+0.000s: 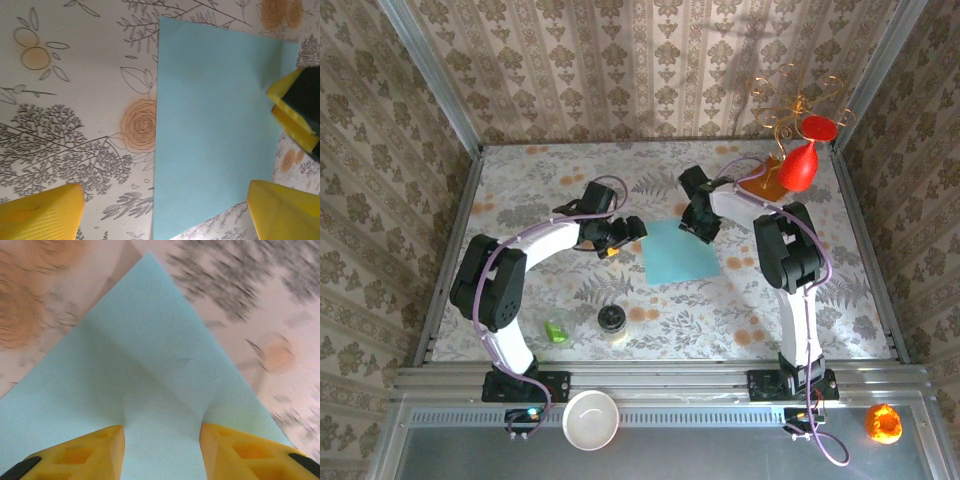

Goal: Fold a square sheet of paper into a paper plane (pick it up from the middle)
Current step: Rotate the square sheet of paper at the center of the table, then first fold in half a square sheet of paper at the center of the table.

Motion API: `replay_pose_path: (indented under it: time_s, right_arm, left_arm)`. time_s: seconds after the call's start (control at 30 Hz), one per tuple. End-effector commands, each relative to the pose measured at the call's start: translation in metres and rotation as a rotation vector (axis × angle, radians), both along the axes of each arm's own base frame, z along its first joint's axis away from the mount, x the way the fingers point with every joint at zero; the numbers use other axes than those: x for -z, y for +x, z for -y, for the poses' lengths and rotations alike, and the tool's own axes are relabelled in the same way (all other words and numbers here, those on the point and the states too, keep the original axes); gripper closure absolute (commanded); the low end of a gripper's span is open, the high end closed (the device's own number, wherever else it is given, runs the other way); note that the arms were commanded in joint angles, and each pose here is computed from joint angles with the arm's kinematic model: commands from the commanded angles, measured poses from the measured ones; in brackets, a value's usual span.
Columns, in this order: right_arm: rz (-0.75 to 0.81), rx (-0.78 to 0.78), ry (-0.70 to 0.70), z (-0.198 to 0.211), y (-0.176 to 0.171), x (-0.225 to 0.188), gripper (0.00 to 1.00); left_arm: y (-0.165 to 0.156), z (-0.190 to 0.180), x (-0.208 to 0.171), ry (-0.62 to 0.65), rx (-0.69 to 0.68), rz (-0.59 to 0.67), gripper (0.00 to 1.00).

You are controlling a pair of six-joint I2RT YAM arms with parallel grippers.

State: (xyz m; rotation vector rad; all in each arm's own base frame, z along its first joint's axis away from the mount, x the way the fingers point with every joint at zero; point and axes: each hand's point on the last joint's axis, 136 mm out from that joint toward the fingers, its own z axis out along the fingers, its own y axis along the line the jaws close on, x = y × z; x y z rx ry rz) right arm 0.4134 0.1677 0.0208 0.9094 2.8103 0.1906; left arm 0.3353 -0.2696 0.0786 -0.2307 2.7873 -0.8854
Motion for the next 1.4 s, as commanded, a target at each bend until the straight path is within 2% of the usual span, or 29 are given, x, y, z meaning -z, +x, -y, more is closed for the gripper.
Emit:
replay_pose_path:
  time_s: [0.0, 0.07, 0.2, 0.3, 0.47, 0.8, 1.07, 1.37]
  right_arm:
    - [0.030, 0.118, 0.041, 0.003, -0.005, -0.010, 0.52]
    - [0.105, 0.068, 0.104, 0.001, 0.003, -0.028, 0.51]
    - [0.206, -0.145, 0.211, -0.005, 0.003, -0.051, 0.51]
    - [0.166, -0.282, 0.218, 0.001, -0.017, -0.041, 0.52]
    - [0.070, -0.379, 0.234, 0.008, -0.037, -0.020, 0.55]
    - [-0.026, -0.389, 0.221, 0.013, -0.051, 0.008, 0.60]
    - [-0.065, -0.385, 0.214, 0.015, -0.058, 0.024, 0.57]
    - [-0.019, -0.395, 0.311, -0.001, -0.052, 0.020, 0.58]
  left_arm:
    - [-0.004, 0.020, -0.002, -0.057, 0.025, -0.022, 0.19]
    - [-0.005, 0.030, -0.002, -0.069, 0.042, -0.032, 0.24]
    - [-0.004, 0.045, 0.001, -0.081, 0.057, -0.038, 0.34]
    - [-0.002, 0.053, 0.008, -0.086, 0.054, -0.054, 0.42]
    - [0.002, 0.067, 0.018, -0.080, 0.064, -0.067, 0.51]
    - [-0.003, 0.063, 0.050, -0.018, 0.056, -0.119, 0.67]
    - [-0.009, 0.057, 0.069, 0.016, 0.052, -0.156, 0.70]
    - [-0.013, 0.050, 0.079, 0.032, 0.046, -0.167, 0.75]
